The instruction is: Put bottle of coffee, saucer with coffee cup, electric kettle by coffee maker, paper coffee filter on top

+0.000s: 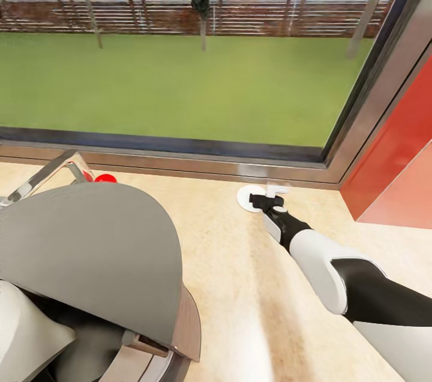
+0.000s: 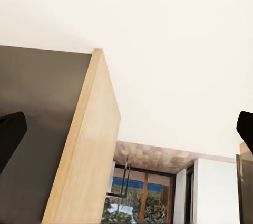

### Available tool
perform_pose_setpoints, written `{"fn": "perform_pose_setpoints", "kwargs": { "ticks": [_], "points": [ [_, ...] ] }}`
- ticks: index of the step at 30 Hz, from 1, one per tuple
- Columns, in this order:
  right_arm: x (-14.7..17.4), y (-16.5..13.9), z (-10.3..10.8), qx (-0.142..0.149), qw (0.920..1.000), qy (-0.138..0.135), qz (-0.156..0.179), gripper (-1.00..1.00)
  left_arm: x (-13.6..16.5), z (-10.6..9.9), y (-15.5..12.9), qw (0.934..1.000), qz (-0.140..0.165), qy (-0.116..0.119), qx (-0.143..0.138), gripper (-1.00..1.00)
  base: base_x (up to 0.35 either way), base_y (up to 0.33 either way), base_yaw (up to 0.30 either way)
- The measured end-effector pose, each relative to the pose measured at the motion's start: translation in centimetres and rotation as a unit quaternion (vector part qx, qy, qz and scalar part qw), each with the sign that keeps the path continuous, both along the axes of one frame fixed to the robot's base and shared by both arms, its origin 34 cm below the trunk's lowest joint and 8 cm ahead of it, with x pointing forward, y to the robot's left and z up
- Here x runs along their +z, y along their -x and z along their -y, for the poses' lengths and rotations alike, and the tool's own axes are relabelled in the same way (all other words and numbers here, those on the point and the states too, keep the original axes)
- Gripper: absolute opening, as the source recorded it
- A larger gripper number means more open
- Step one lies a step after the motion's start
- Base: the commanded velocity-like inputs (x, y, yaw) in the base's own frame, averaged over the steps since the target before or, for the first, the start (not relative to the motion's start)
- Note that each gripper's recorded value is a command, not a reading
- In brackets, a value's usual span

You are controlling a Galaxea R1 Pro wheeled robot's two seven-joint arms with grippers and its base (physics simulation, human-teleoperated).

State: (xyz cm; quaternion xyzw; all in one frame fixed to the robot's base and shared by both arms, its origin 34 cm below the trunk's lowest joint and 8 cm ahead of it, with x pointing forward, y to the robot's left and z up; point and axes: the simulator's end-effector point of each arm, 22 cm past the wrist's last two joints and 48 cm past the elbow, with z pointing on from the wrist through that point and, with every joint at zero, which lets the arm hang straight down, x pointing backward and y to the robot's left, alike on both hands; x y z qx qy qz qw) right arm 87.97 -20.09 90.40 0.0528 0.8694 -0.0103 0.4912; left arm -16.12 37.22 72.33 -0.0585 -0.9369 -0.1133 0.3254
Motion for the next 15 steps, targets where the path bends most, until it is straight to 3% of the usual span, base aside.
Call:
{"fn": "perform_pose_setpoints", "kwargs": {
  "ticks": [15],
  "points": [
    [-0.25,0.33,0.02,0.0,1.0,0.001,0.002,1.0,-0.01,-0.04,0.01,1.0,0.0,0.0,-0.001,1.0,0.0,0.0,0.0]
  ]
}}
